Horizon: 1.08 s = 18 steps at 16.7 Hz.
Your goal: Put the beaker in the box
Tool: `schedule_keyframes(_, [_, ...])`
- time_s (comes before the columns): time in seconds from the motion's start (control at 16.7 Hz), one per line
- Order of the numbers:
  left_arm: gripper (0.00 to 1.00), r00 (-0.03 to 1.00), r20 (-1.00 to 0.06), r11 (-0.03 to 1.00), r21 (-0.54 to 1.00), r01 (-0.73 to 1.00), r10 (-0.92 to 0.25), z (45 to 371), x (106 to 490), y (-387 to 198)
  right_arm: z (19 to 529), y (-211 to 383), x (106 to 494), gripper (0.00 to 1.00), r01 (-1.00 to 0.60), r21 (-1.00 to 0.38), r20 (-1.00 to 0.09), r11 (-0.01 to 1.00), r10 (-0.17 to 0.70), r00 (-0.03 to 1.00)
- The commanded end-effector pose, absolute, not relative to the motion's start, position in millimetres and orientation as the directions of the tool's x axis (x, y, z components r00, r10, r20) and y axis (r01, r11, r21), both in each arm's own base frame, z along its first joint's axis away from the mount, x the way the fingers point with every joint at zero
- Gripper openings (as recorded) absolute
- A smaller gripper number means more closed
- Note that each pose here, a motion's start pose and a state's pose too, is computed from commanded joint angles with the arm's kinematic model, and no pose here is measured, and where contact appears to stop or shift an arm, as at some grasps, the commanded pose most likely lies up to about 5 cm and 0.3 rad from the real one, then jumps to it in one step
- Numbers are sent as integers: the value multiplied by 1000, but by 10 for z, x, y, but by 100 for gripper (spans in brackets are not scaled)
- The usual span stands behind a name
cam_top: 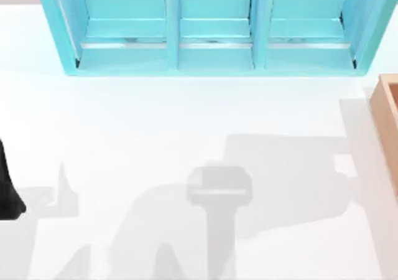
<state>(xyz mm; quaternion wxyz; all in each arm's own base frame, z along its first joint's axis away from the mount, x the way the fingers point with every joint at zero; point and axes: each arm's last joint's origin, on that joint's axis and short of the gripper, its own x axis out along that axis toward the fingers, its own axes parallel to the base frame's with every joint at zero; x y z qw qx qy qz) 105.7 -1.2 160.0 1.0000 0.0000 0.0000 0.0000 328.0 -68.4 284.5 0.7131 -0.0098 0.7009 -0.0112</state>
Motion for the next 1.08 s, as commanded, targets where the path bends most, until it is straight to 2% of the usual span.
schedule_keyframes(0.18, [100,1000,0,1000,0,0,0,1600,1057,-12,2913,-913,3178,0,10,-30,-999,1000,-30,15])
schedule_keyframes(0.6, [100,1000,0,1000,0,0,0,1600,1057,-12,2866,-916,3182,0,9,-30,-999,1000,-30,14])
schedule_keyframes(1.08, [100,1000,0,1000,0,0,0,1600,1057,-12,2271,-936,3172,0,10,-30,-999,1000,-30,16])
